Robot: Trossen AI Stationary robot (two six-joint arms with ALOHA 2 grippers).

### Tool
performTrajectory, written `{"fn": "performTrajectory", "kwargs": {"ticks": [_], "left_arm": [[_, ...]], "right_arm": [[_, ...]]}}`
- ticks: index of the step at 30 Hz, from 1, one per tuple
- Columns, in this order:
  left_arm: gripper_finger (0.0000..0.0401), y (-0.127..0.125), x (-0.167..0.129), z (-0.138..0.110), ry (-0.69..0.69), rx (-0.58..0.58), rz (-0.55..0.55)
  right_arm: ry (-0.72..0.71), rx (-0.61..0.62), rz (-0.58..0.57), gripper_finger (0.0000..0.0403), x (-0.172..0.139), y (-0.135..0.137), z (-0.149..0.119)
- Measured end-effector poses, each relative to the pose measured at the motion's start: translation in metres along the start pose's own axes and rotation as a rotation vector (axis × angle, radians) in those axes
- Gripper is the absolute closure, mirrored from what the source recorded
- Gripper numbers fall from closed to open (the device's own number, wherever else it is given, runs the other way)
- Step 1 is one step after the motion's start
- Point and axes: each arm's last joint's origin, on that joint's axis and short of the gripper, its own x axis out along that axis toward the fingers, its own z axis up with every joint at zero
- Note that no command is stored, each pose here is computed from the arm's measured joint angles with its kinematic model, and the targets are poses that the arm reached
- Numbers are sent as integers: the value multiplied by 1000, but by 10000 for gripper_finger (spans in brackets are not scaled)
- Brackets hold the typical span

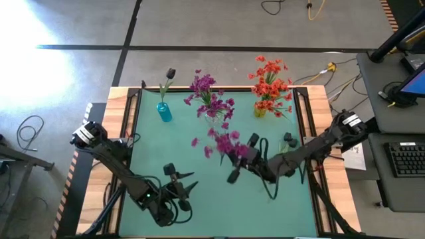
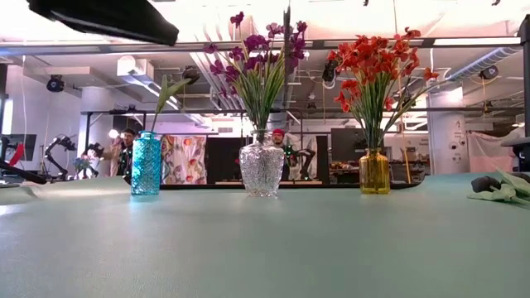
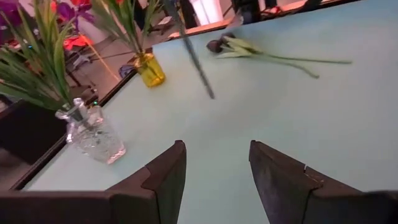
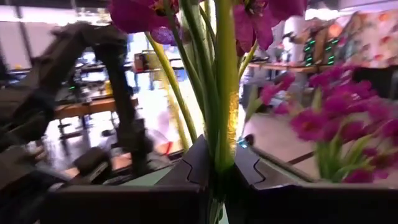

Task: Sort flowers into vase by color
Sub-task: Put the violet flowers into the transparent flower vase

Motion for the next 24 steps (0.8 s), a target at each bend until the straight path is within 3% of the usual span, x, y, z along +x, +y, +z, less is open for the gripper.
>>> {"fn": "performTrajectory", "kwargs": {"ticks": [4, 10, 14, 20, 24], "left_arm": [[237, 8, 11, 1, 34, 32, 28], [237, 25, 37, 3, 137, 140, 37], [237, 43, 62, 0, 203, 218, 86], [237, 77, 97, -21, 363, 266, 92], [245, 82, 103, -22, 384, 241, 43]], "right_arm": [[-34, -38, -55, 388, 22, -22, 8], [-129, -26, 80, 388, 48, -60, 33], [-114, -68, 76, 388, 61, -88, 41], [-70, -113, 138, 388, 60, -114, 53], [-97, -106, 146, 388, 44, -125, 70]]}}
